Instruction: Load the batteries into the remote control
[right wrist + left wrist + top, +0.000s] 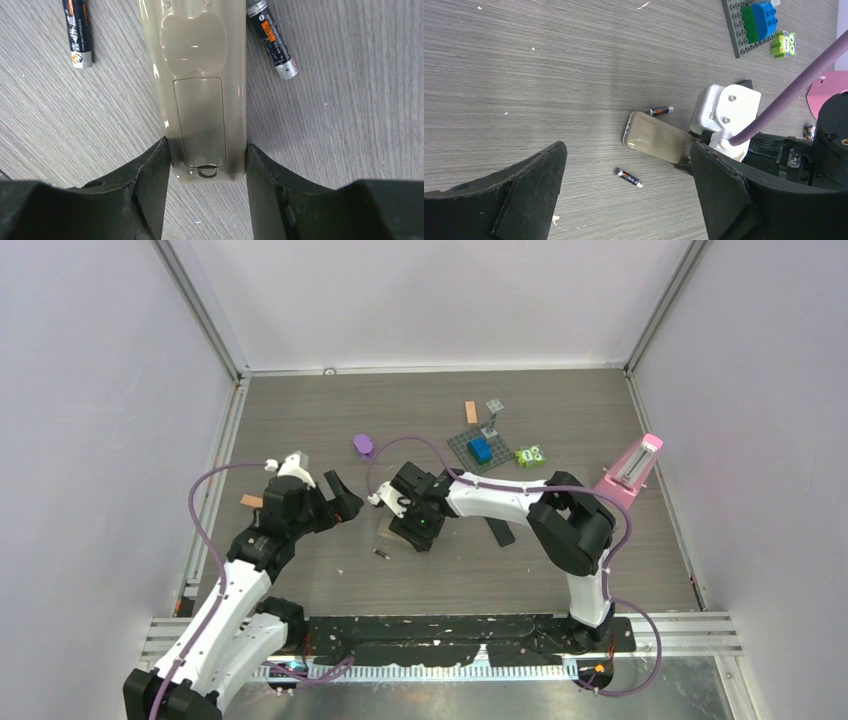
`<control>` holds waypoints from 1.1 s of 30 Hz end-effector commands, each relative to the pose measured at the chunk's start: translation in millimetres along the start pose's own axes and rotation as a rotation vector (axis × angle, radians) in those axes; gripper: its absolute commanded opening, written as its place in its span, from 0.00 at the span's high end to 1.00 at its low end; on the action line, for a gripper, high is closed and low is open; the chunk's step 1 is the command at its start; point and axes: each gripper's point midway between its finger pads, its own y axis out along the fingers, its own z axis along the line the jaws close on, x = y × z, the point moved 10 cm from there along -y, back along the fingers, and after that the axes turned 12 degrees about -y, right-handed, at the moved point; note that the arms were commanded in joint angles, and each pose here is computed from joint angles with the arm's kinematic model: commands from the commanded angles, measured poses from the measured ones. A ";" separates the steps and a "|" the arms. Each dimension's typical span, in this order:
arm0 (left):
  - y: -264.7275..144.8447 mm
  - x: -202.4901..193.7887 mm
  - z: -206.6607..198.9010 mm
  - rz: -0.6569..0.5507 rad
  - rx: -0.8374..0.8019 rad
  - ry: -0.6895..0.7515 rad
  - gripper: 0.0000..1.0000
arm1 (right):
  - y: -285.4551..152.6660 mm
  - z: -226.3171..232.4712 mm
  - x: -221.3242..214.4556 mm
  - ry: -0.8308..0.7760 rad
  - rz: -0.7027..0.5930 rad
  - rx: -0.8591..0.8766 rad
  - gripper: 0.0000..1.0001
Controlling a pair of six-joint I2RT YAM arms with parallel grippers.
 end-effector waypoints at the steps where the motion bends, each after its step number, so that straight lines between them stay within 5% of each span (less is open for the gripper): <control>1: -2.0 13.1 -16.5 -0.025 -0.062 -0.019 0.07 | -5.5 1.6 6.4 0.088 -0.080 0.023 0.74; 7: -5.8 15.1 -29.5 -0.002 -0.168 -0.036 0.07 | -65.4 -12.1 20.3 0.233 -0.401 0.094 0.75; 18: -45.8 43.5 -92.2 -0.102 -0.685 0.005 0.00 | -155.0 -25.4 35.9 0.440 -0.887 0.337 0.72; 25: -55.4 56.6 -125.6 -0.082 -0.988 0.040 0.01 | -187.4 -16.6 52.2 0.434 -1.086 0.514 0.70; 33: -46.4 56.8 -129.0 -0.043 -1.021 -0.016 0.07 | -205.1 -8.5 58.0 0.478 -1.192 0.708 0.68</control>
